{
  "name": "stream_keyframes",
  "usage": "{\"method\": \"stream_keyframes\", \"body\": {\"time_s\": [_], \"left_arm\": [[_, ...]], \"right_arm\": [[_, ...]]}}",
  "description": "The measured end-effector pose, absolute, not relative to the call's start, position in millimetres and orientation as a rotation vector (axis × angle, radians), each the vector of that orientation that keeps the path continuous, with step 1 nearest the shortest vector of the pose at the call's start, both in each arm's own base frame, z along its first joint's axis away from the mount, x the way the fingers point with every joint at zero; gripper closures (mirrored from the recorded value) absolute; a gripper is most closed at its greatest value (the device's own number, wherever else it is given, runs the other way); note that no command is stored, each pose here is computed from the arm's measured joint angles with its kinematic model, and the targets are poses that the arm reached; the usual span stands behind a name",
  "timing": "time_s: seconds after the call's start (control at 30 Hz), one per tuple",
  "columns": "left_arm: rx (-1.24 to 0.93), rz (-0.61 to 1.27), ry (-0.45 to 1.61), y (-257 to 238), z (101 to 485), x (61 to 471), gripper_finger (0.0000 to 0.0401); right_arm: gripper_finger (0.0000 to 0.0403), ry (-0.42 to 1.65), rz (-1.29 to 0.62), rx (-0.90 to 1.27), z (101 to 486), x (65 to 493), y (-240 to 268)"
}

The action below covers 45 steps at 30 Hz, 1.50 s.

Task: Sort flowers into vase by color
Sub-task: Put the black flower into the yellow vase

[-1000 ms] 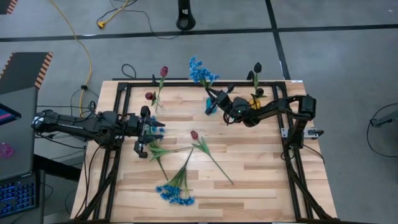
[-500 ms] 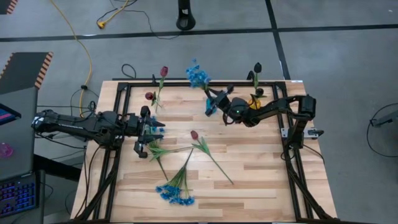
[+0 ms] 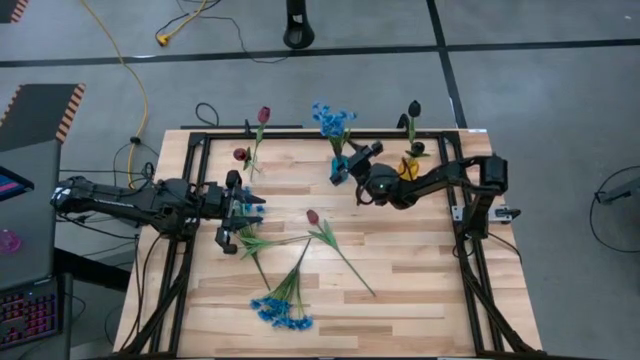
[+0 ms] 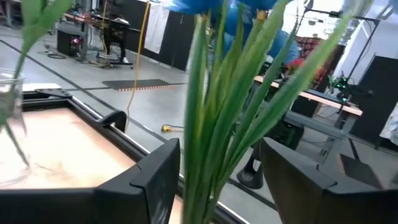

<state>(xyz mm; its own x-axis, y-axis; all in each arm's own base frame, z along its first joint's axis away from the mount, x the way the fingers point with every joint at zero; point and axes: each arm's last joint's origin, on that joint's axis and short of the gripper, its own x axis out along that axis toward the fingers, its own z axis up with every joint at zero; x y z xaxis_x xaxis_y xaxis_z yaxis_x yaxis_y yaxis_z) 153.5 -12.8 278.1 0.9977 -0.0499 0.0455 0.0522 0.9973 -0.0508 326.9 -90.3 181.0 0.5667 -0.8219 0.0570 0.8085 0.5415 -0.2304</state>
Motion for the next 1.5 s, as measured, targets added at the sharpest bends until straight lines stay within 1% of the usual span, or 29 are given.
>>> {"method": "stream_keyframes", "body": {"time_s": [0.37, 0.5, 0.7, 0.9, 1.03, 1.17, 1.33, 1.5], "left_arm": [[-0.052, -0.051, -0.044, -12.8, 278.1, 153.5, 0.0205], [-0.085, -0.052, -0.04, -12.8, 277.8, 153.5, 0.0205], [-0.122, -0.051, -0.009, -12.8, 274.8, 153.5, 0.0205], [-0.24, -0.047, 0.034, -12.8, 271.0, 153.6, 0.0205], [-0.353, -0.034, 0.099, -12.8, 264.9, 153.2, 0.0205], [-0.417, -0.01, 0.193, -12.7, 255.8, 151.9, 0.0205], [-0.401, 0.054, 0.303, -11.8, 243.5, 153.5, 0.0205], [-0.363, 0.073, 0.438, -16.2, 225.0, 168.3, 0.0205]], "right_arm": [[0.0154, 0.078, -1.074, -0.225, 180.8, 328.9, -64.3], [0.0154, 0.084, -1.105, -0.219, 180.7, 329.4, -52.4], [0.0154, 0.081, -1.071, -0.217, 180.7, 331.3, -30.0], [0.0154, 0.075, -1.021, -0.218, 180.7, 332.4, -12.6], [0.0154, 0.073, -0.996, -0.219, 180.7, 332.6, -4.4], [0.0154, 0.071, -0.98, -0.22, 180.7, 332.6, 0.9], [0.0154, 0.069, -0.961, -0.221, 180.7, 332.7, 5.4], [0.0154, 0.068, -0.953, -0.221, 180.7, 332.7, 7.4]]}}
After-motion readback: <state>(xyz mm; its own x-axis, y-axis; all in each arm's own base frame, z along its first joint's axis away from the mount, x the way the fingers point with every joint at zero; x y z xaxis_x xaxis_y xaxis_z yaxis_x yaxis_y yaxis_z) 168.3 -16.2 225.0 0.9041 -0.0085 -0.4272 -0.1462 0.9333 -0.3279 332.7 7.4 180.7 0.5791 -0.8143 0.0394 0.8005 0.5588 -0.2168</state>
